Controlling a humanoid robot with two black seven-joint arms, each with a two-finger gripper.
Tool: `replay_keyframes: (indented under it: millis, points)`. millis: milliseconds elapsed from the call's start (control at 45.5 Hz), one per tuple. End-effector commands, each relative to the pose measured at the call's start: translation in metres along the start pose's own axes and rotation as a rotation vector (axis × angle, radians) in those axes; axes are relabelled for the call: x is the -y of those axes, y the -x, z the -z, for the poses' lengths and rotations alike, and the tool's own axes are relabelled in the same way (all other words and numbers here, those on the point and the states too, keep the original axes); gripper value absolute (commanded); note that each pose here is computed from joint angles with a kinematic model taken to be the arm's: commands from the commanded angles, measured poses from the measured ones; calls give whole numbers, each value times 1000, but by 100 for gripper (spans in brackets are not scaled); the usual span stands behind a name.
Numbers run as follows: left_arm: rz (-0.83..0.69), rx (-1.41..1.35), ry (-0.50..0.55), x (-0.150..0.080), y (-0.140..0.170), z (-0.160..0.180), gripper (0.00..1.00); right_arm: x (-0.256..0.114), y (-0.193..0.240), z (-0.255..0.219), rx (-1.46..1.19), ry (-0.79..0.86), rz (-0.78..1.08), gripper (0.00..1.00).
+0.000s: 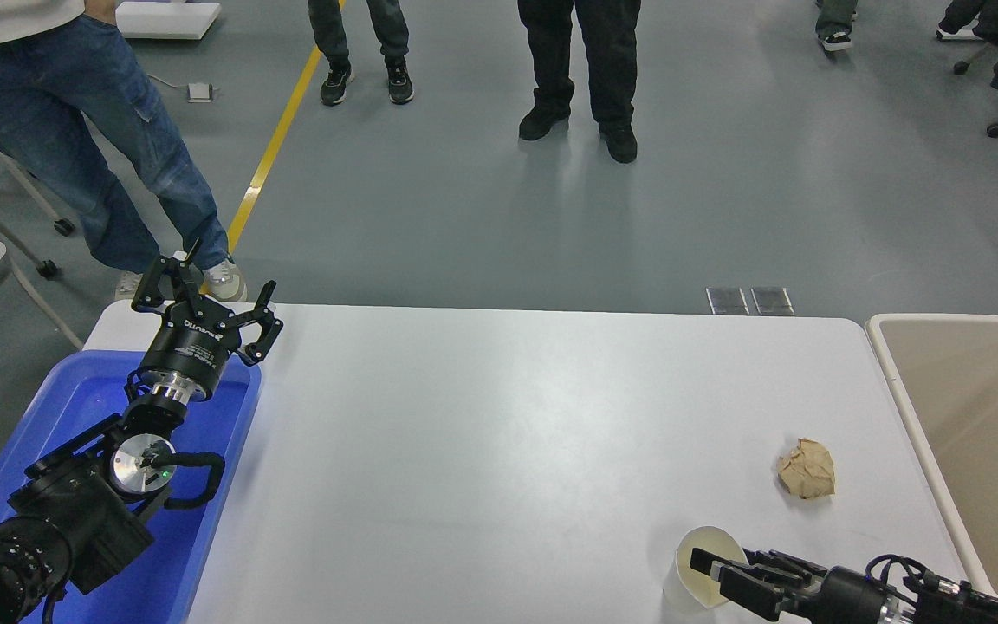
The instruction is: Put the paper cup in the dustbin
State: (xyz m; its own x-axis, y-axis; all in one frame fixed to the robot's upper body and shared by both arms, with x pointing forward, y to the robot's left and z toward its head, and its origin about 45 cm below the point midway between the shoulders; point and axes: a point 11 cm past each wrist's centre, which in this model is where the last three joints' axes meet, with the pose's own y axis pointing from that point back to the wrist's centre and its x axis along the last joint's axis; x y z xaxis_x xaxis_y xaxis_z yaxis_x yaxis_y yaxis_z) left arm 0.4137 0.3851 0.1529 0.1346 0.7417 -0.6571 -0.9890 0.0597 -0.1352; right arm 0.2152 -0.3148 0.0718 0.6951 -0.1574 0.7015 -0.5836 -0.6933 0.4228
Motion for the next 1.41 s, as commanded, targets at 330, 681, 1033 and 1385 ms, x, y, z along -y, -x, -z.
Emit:
replay_keyframes:
  millis: [330,681,1033,1385]
  points:
    - [0,0,0,0,0,0,100,3,-11,2,-14,-29,-20,0]
    - [0,0,0,0,0,0,100,0,-9,2,-13,-32,-15,0]
    - [0,0,0,0,0,0,100,-21,-30,9,-6,-46,-41,0]
    - [0,1,1,0,0,-1,100,-77,-86,38,-23,-45,-81,0]
